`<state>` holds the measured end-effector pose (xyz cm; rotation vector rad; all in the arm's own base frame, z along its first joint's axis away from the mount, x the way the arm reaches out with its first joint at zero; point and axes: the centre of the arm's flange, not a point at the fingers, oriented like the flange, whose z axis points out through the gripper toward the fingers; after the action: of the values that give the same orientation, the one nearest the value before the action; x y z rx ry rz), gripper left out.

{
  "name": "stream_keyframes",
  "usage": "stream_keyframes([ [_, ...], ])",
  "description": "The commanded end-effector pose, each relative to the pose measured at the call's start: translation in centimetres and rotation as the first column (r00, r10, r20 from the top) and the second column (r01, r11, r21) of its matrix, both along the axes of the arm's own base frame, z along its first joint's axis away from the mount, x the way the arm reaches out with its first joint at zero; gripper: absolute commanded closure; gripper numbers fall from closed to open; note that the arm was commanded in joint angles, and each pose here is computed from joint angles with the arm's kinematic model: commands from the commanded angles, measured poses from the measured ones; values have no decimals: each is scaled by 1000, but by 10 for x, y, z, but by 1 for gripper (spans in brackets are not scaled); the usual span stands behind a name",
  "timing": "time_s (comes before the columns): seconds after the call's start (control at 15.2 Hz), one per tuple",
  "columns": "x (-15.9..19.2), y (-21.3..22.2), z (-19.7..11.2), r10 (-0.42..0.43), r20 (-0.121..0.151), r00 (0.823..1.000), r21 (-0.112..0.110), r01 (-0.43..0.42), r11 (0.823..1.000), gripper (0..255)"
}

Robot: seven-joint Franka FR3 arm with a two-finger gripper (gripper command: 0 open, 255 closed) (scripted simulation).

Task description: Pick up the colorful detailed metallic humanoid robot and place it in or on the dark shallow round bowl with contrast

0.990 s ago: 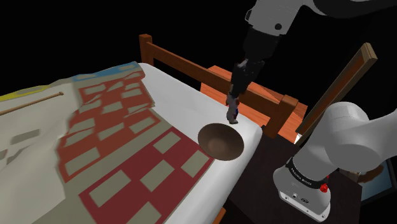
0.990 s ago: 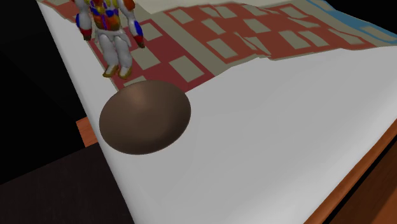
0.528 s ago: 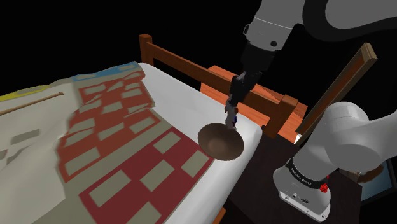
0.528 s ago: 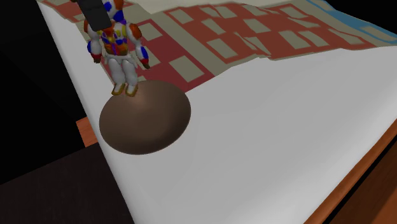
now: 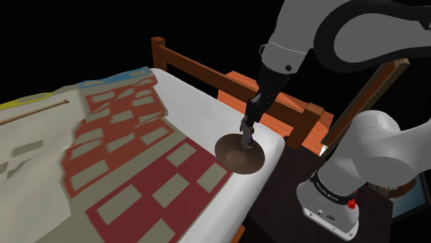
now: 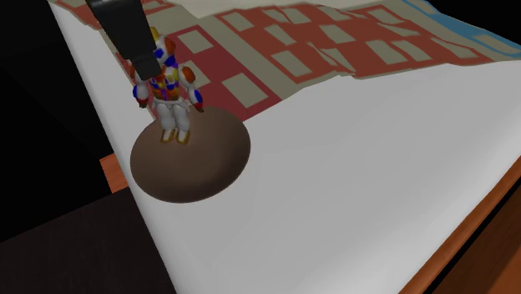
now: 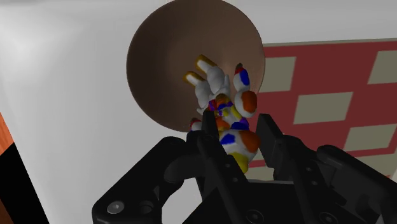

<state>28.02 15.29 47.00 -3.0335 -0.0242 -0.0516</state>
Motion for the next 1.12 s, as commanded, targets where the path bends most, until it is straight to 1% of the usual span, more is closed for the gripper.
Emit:
stream_keyframes([
  [0.0,1,-1,-11,0,1,1000,0,0,1000,255],
  [0.4,1,-1,-42,0,1,1000,0,0,1000,255],
  [0.86,1,-1,-42,0,1,1000,0,0,1000,255],
  [0.92,1,-1,-42,0,1,1000,0,0,1000,0],
  [1.06,1,-1,-42,0,1,1000,0,0,1000,0],
])
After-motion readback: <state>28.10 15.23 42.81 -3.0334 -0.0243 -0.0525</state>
